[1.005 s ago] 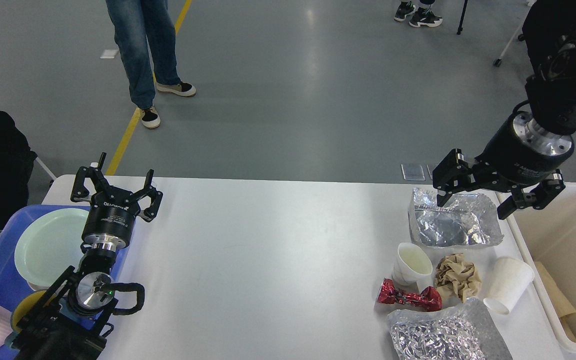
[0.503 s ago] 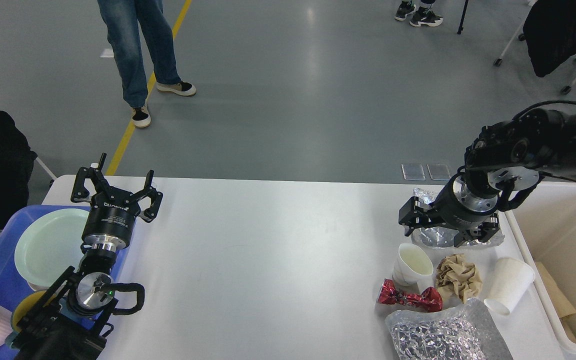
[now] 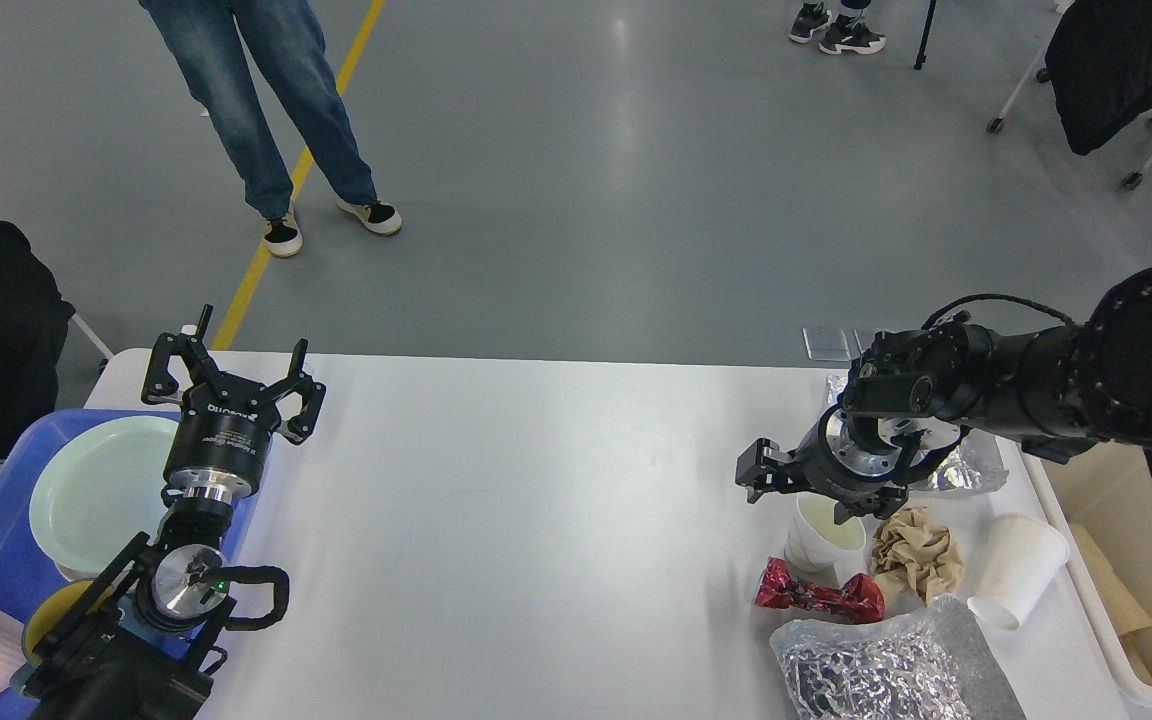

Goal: Tidy desktop
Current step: 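Lower the right gripper onto the small white cup and grasp it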

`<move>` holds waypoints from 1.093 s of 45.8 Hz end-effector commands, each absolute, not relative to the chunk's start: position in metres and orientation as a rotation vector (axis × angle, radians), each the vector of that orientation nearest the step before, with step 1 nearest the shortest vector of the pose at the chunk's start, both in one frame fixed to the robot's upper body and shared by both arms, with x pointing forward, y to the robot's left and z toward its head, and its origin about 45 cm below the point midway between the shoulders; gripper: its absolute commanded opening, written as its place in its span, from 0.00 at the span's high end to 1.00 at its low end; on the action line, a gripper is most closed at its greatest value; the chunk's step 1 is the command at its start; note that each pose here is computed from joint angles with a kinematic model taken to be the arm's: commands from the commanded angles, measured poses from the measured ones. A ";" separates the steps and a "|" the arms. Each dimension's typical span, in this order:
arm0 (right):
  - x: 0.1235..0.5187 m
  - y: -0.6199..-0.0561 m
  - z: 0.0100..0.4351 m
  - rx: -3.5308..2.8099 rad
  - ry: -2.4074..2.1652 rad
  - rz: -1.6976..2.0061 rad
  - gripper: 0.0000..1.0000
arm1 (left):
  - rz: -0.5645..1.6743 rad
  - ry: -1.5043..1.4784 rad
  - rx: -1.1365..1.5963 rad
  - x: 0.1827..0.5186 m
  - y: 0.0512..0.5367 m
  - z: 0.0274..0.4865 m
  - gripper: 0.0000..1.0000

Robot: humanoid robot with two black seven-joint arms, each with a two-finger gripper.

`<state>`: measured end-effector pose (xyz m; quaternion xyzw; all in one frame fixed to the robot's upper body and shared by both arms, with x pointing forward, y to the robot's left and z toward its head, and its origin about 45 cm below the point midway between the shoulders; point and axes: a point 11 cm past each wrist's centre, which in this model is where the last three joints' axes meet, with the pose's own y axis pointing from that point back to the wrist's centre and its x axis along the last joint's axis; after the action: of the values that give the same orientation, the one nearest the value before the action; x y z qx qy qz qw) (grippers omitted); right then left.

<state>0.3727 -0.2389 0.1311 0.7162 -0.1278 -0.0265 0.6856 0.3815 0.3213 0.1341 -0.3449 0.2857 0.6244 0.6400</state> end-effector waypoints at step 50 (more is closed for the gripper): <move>0.367 -0.237 0.095 1.607 -0.337 -0.076 1.00 | 1.424 0.651 -0.787 0.382 0.321 0.134 0.04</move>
<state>0.3662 -0.2371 0.0944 0.7167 -0.1470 -0.0328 0.6809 0.3815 0.3213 0.1340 -0.3447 0.2859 0.6244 0.6399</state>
